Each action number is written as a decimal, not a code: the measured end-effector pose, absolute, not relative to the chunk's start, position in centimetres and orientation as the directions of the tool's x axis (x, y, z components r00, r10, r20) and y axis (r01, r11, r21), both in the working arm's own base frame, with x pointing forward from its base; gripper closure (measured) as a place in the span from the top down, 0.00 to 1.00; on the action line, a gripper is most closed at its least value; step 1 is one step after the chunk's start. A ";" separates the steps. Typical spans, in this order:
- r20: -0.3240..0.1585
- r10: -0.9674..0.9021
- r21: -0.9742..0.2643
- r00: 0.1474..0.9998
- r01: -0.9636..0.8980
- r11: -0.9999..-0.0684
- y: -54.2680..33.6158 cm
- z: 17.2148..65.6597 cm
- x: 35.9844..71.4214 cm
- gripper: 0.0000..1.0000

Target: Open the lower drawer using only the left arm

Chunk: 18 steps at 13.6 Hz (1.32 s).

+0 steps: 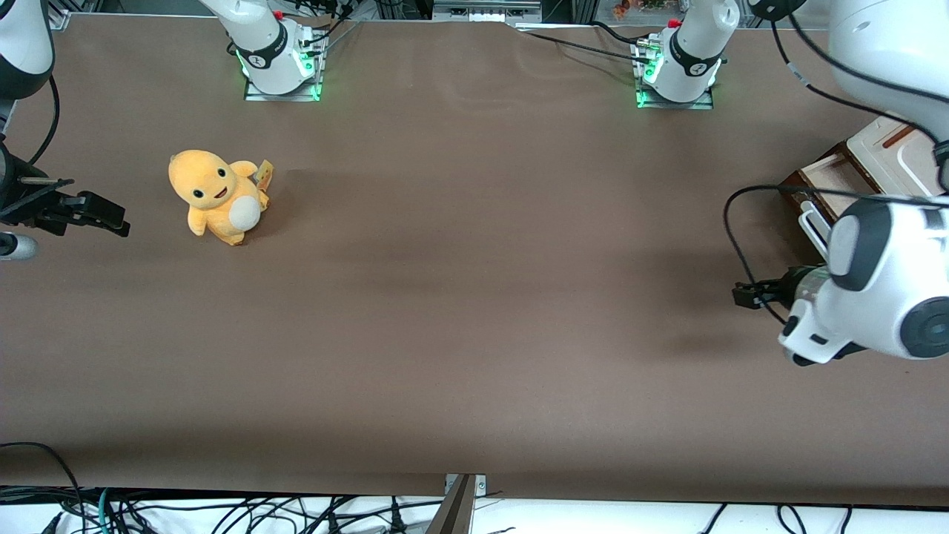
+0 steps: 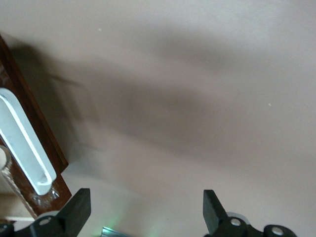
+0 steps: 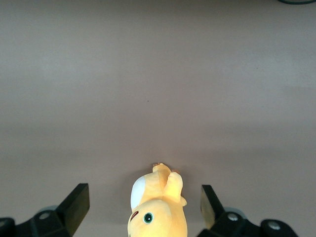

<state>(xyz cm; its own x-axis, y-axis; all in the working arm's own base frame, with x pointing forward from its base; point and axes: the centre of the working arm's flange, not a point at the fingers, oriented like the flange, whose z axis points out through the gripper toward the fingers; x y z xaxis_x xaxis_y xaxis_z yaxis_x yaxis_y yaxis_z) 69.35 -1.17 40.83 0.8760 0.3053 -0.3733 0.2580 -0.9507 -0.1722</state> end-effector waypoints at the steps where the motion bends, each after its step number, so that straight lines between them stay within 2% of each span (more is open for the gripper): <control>1: -0.359 0.288 -0.152 0.888 0.249 -0.956 -0.2 41.9 69.3 1.00; 4: -0.309 0.177 -0.072 0.934 0.163 -0.984 2.9 44.8 69.3 1.00; 7: -0.209 0.067 -0.031 0.976 0.062 -0.998 3.7 47.2 68.7 1.00; 9: -0.167 -0.013 -0.023 0.986 -0.017 -1.000 3.5 48.7 66.8 1.00; 18: -0.100 -0.189 -0.035 0.977 -0.194 -0.980 -1.1 56.7 58.4 1.00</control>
